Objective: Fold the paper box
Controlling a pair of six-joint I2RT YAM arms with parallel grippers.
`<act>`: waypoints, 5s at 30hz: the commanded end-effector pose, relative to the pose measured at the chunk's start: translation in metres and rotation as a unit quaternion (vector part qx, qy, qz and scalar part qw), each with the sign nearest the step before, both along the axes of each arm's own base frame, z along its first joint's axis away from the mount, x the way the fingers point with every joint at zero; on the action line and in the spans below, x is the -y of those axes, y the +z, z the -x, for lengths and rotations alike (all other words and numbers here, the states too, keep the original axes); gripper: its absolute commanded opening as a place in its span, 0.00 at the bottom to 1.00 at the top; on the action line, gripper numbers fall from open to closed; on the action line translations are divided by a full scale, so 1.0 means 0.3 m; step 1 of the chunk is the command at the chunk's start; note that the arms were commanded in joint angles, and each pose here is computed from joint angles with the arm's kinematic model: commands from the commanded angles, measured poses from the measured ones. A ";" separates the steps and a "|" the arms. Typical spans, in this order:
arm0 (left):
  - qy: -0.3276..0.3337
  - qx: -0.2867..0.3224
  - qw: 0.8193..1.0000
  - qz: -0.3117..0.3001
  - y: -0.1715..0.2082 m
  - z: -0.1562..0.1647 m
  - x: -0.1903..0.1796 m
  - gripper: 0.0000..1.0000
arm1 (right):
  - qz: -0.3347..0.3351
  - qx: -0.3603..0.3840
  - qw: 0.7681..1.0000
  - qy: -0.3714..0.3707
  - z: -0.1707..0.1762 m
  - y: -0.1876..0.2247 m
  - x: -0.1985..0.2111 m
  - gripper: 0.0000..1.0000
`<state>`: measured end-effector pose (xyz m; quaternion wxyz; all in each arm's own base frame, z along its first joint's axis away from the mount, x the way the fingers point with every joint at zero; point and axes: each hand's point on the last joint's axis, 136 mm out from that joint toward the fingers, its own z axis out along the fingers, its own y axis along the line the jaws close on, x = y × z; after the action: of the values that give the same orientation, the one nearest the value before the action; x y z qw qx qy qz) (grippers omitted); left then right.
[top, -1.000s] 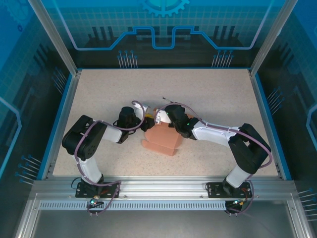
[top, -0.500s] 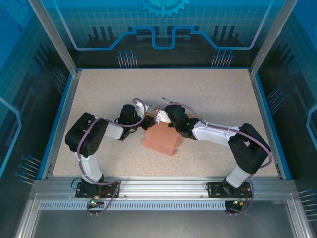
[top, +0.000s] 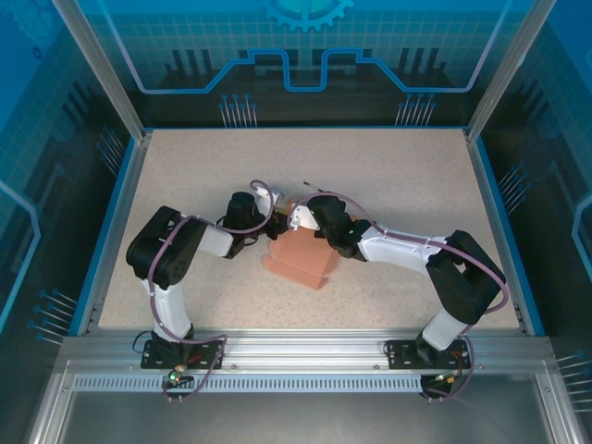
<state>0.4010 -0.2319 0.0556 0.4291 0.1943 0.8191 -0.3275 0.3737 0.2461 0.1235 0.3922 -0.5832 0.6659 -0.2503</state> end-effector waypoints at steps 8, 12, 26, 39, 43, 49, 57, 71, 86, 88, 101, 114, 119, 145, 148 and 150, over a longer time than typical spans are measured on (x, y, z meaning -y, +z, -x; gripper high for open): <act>0.062 0.001 0.998 0.008 0.031 -0.077 -0.019 0.22 | -0.014 -0.051 0.997 0.052 0.084 -0.084 -0.098 0.00; 0.082 -0.002 0.997 0.007 0.033 -0.089 -0.020 0.22 | -0.020 -0.054 0.997 0.055 0.086 -0.081 -0.109 0.00; 0.139 -0.005 0.990 -0.030 0.003 -0.115 -0.014 0.24 | -0.036 -0.058 0.996 0.057 0.092 -0.068 -0.120 0.00; 0.212 -0.022 0.976 -0.050 -0.009 -0.145 -0.066 0.20 | -0.039 -0.065 0.996 0.052 0.101 -0.071 -0.113 0.00; 0.240 -0.022 0.968 -0.065 -0.011 -0.153 -0.096 0.20 | -0.041 -0.071 0.995 0.048 0.108 -0.074 -0.106 0.00; 0.272 -0.021 0.958 -0.092 -0.009 -0.154 -0.135 0.20 | -0.045 -0.078 0.995 0.044 0.119 -0.068 -0.099 0.00; 0.310 -0.014 0.943 -0.123 -0.013 -0.149 -0.189 0.19 | -0.063 -0.084 0.993 0.046 0.134 -0.050 -0.097 0.00; 0.270 -0.020 0.959 -0.084 -0.005 -0.155 -0.112 0.20 | -0.087 -0.105 0.990 0.043 0.151 -0.086 -0.110 0.00; 0.166 0.010 0.985 -0.045 0.042 -0.112 -0.012 0.28 | -0.094 -0.088 0.992 0.006 0.106 -0.056 -0.072 0.00; 0.164 0.011 0.985 -0.044 0.043 -0.104 -0.012 0.29 | -0.095 -0.087 0.992 0.003 0.101 -0.055 -0.068 0.00; 0.143 0.016 0.989 -0.037 0.060 -0.066 -0.008 0.47 | -0.092 -0.087 0.992 -0.010 0.089 -0.053 -0.047 0.00; 0.123 0.023 0.992 -0.033 0.082 -0.023 -0.016 0.60 | -0.091 -0.086 0.992 -0.012 0.085 -0.049 -0.042 0.00; 0.121 0.024 0.992 -0.034 0.083 -0.011 -0.034 0.58 | -0.091 -0.086 0.992 -0.013 0.085 -0.047 -0.041 0.00; 0.135 0.033 0.989 -0.051 0.082 -0.025 -0.061 0.07 | -0.119 -0.078 0.990 -0.018 0.073 0.007 -0.061 0.04; 0.134 0.039 0.989 -0.055 0.089 -0.025 -0.060 0.06 | -0.126 -0.078 0.989 -0.018 0.074 0.017 -0.064 0.07; 0.133 0.044 0.988 -0.057 0.098 -0.024 -0.061 0.05 | -0.133 -0.077 0.988 -0.019 0.075 0.029 -0.067 0.12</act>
<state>0.4006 -0.2253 0.0682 0.4648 0.1430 0.8430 -0.2300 0.3569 0.2615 0.1175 0.4011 -0.5378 0.7262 -0.1499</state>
